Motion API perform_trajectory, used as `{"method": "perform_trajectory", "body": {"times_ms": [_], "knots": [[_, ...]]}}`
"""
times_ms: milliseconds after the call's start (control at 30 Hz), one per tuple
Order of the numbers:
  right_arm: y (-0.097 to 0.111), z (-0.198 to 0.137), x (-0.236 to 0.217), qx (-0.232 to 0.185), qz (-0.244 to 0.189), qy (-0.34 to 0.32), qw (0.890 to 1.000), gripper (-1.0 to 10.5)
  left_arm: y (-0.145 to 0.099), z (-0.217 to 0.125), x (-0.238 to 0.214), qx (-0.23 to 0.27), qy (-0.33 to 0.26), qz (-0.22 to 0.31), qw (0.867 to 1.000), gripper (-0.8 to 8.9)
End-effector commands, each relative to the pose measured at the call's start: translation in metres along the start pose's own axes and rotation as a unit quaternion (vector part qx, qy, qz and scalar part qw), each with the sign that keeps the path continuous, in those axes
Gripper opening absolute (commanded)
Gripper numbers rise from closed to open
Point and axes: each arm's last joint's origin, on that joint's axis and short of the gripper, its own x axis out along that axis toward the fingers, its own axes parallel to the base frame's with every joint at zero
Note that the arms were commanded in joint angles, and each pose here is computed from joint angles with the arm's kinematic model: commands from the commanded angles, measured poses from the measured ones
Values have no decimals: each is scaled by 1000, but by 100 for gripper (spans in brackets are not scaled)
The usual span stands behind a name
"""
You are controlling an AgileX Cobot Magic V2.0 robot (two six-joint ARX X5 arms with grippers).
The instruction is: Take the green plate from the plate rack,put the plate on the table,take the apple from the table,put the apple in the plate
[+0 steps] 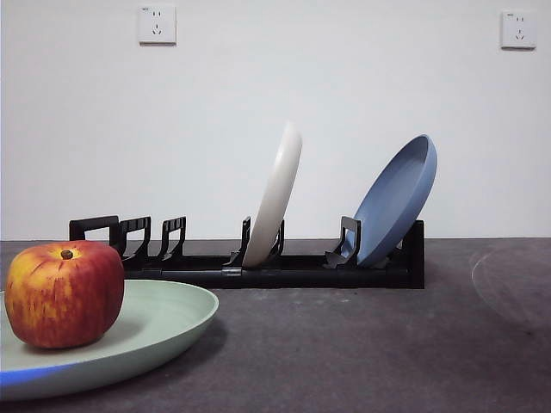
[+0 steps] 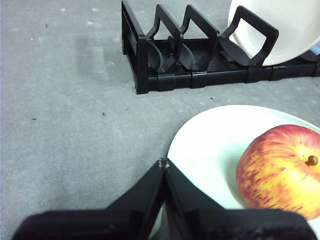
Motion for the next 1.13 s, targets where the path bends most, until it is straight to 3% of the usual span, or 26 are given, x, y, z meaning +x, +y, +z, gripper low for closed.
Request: {"method": "perform_trajectory", "body": {"times_ms": [33,1133], "knots": [[0,-3,1,6,-9,2,1000,1,1,-1,1,7,0,2,1000,-4],[-1,-3,1,8,-11,2,1000,1,0,0,-1,9,-15,2,1000,-4]]}}
